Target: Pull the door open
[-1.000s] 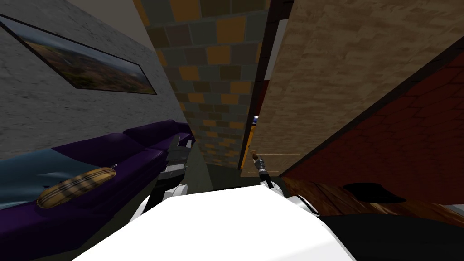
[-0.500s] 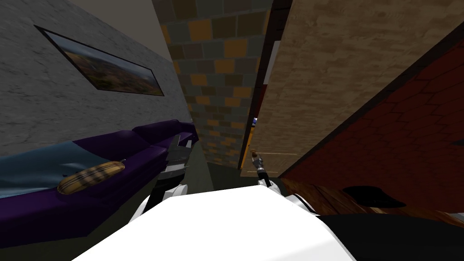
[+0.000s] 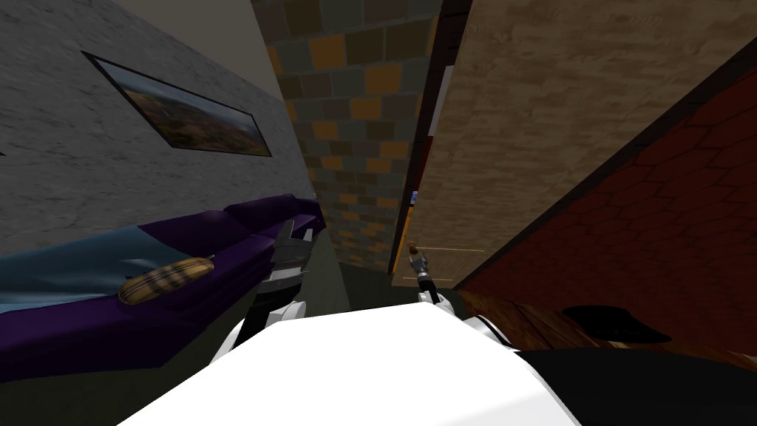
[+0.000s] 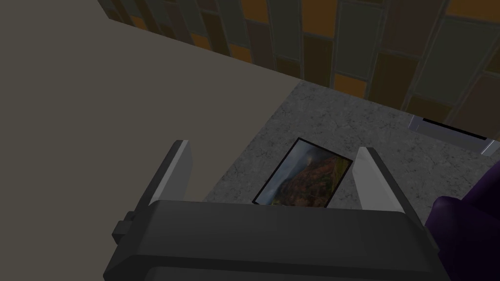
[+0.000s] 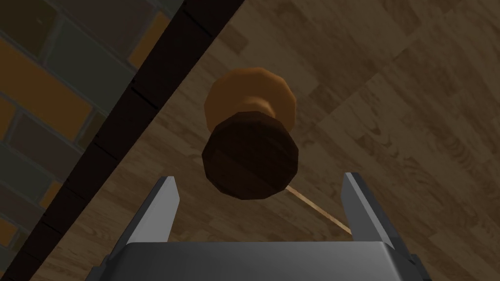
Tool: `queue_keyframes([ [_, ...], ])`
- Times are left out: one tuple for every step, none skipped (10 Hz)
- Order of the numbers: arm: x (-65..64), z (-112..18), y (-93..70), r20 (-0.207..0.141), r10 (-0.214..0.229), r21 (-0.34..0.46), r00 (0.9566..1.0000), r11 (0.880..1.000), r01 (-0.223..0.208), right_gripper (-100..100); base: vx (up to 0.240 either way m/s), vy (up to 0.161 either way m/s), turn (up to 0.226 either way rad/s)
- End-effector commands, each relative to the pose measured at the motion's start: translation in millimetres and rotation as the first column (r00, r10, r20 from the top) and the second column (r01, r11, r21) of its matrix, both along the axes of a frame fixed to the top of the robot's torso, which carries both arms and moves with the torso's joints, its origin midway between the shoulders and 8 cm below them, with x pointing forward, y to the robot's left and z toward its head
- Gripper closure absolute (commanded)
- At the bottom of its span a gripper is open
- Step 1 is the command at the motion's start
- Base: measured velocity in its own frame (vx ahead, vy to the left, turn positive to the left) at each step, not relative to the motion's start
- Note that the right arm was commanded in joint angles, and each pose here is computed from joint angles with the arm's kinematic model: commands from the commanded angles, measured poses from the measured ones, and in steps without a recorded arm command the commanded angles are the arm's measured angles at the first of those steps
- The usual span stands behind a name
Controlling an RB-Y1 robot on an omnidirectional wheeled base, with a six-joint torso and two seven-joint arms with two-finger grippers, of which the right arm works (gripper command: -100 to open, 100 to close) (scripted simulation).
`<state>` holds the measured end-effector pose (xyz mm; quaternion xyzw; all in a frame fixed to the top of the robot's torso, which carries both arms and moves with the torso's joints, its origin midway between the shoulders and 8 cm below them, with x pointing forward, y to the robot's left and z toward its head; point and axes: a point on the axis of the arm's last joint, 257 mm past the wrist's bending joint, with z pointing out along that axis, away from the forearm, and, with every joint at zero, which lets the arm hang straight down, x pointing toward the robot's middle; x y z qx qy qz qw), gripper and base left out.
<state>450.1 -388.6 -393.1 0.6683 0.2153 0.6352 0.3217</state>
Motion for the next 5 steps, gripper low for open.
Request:
queue_keyframes([
  [3.4, 0.5, 4.2, 0.012, -0.008, 0.074, 0.9999, 0.997, 0.007, -100, -0.088, -0.022, 0.069],
  [3.4, 0.5, 4.2, 0.015, -0.008, 0.087, 0.9999, 0.996, 0.007, -100, -0.074, -0.016, 0.023],
  [5.5, 0.6, 7.0, 0.023, -0.014, 0.139, 0.9996, 0.99, 0.01, -100, -0.064, -0.021, 0.033],
  [7.6, 0.7, 9.7, 0.029, -0.02, 0.18, 0.9994, 0.984, 0.014, -100, -0.083, -0.028, 0.067],
  [7.6, 0.7, 9.7, 0.032, -0.02, 0.196, 0.9993, 0.981, 0.013, -100, -0.065, -0.022, 0.022],
])
